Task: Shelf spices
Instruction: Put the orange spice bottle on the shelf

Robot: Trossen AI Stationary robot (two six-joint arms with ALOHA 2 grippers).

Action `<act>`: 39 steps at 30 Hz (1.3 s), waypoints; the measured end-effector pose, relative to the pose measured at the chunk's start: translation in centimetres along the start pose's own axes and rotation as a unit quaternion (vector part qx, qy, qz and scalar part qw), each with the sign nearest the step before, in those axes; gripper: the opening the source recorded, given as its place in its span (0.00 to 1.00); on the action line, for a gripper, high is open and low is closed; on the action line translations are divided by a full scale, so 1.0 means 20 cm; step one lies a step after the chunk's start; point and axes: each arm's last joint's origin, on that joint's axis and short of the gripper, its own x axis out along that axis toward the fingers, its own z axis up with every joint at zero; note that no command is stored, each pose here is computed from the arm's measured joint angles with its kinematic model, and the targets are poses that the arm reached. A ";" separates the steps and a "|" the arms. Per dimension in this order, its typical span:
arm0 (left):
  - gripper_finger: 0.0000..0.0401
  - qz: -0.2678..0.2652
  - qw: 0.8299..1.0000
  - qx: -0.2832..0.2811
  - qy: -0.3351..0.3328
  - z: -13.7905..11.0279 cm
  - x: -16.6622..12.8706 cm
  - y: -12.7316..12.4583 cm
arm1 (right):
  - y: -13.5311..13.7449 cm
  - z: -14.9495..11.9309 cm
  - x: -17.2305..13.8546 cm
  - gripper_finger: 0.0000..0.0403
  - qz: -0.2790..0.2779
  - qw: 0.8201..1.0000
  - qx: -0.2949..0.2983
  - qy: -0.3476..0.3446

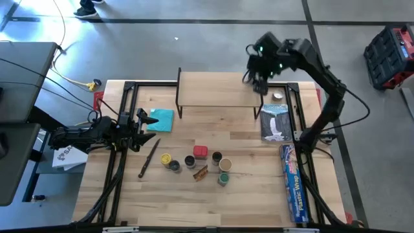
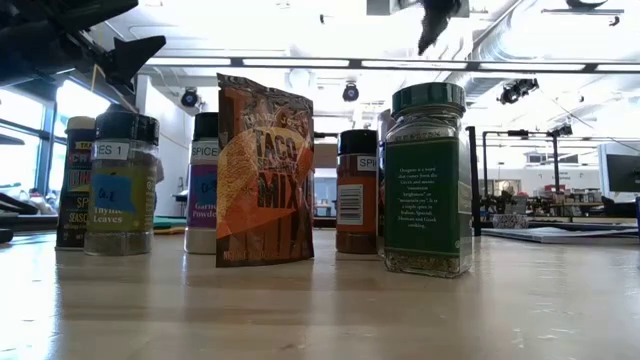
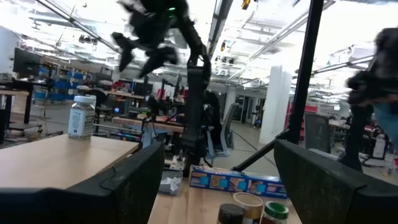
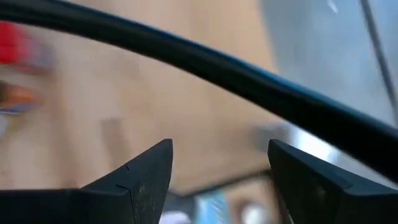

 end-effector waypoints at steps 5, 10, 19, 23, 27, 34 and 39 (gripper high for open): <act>0.74 0.000 1.000 -0.017 0.000 0.00 0.00 0.00 | 0.37 0.08 -0.07 0.63 0.016 0.997 -0.067 -0.042; 0.74 0.000 0.999 -0.054 0.000 0.00 0.00 0.00 | 0.69 0.10 -0.11 0.63 0.031 0.991 -0.105 -0.077; 0.74 0.001 0.993 -0.117 0.000 0.00 0.00 0.00 | 1.15 -0.12 0.21 0.63 0.034 0.984 -0.071 -0.159; 0.74 0.024 0.993 -0.117 -0.010 0.00 0.00 0.01 | 1.31 -0.24 0.41 0.62 0.090 0.974 -0.020 -0.206; 0.74 0.065 0.989 -0.129 -0.029 0.01 0.00 0.02 | 1.38 -0.30 0.60 0.62 0.106 0.965 -0.013 -0.239; 0.74 0.072 0.991 -0.113 -0.027 0.04 0.01 0.02 | 1.32 -0.24 0.64 0.62 0.106 0.961 0.024 -0.255; 0.74 0.095 0.989 -0.110 -0.006 0.03 0.04 0.02 | 1.24 -0.13 0.58 0.62 0.129 0.962 0.108 -0.214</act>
